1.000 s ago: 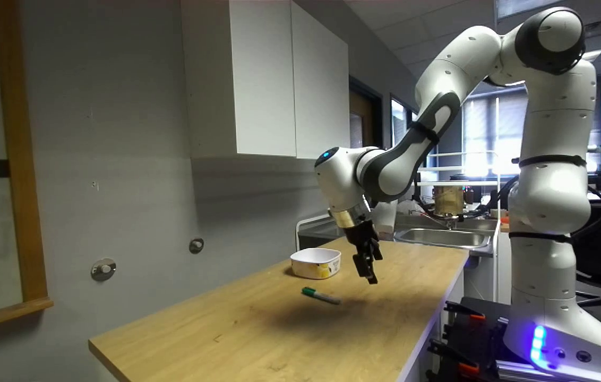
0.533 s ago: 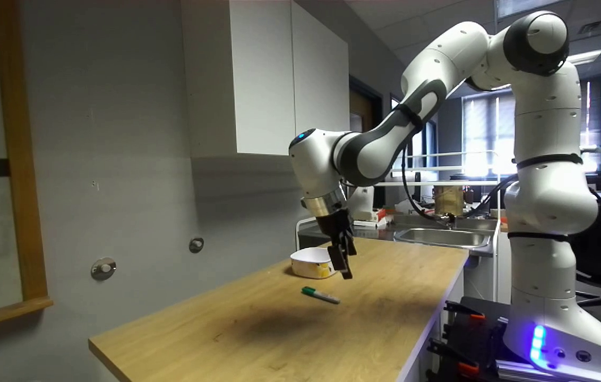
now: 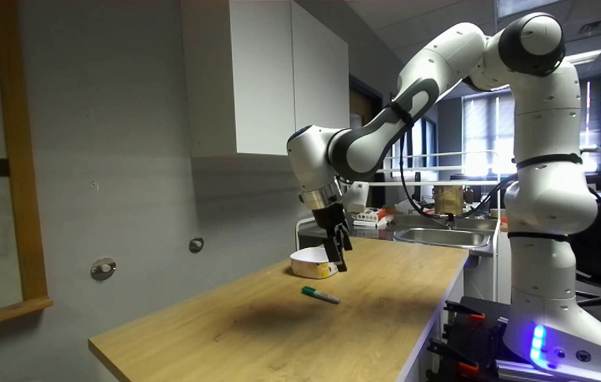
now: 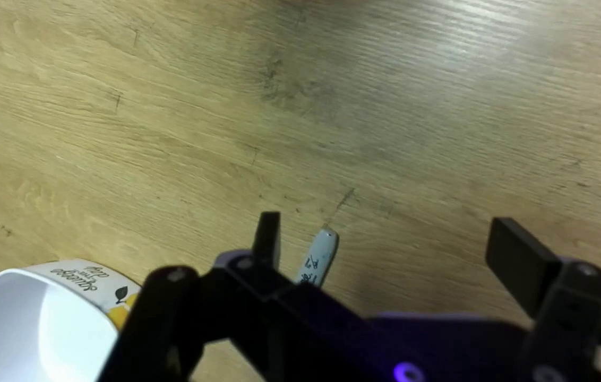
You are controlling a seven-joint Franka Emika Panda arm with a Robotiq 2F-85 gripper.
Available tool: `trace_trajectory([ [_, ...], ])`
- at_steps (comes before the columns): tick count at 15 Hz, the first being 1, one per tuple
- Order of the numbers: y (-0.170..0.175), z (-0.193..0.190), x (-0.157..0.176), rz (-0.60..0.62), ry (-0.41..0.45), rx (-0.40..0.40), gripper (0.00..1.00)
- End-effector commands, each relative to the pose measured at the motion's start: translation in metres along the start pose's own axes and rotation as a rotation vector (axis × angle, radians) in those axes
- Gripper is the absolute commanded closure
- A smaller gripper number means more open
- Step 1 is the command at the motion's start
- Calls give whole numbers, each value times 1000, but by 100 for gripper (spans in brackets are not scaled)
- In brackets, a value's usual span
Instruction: Put the marker inside the bowl
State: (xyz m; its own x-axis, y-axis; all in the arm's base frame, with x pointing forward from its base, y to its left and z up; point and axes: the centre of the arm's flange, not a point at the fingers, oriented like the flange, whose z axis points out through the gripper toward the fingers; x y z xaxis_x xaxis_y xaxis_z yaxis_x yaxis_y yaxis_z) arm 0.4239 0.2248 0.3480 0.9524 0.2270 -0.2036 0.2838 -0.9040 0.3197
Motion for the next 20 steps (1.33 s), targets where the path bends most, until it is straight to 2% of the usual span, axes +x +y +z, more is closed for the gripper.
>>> trace_trajectory([
  [1, 29, 10, 22, -14, -13, 96, 0],
  [4, 48, 20, 36, -13, -12, 150, 0],
  [9, 66, 49, 50, 15, -28, 184, 0],
  [15, 68, 106, 63, 33, -108, 241, 0],
  [20, 57, 126, 69, 35, -136, 264, 0],
])
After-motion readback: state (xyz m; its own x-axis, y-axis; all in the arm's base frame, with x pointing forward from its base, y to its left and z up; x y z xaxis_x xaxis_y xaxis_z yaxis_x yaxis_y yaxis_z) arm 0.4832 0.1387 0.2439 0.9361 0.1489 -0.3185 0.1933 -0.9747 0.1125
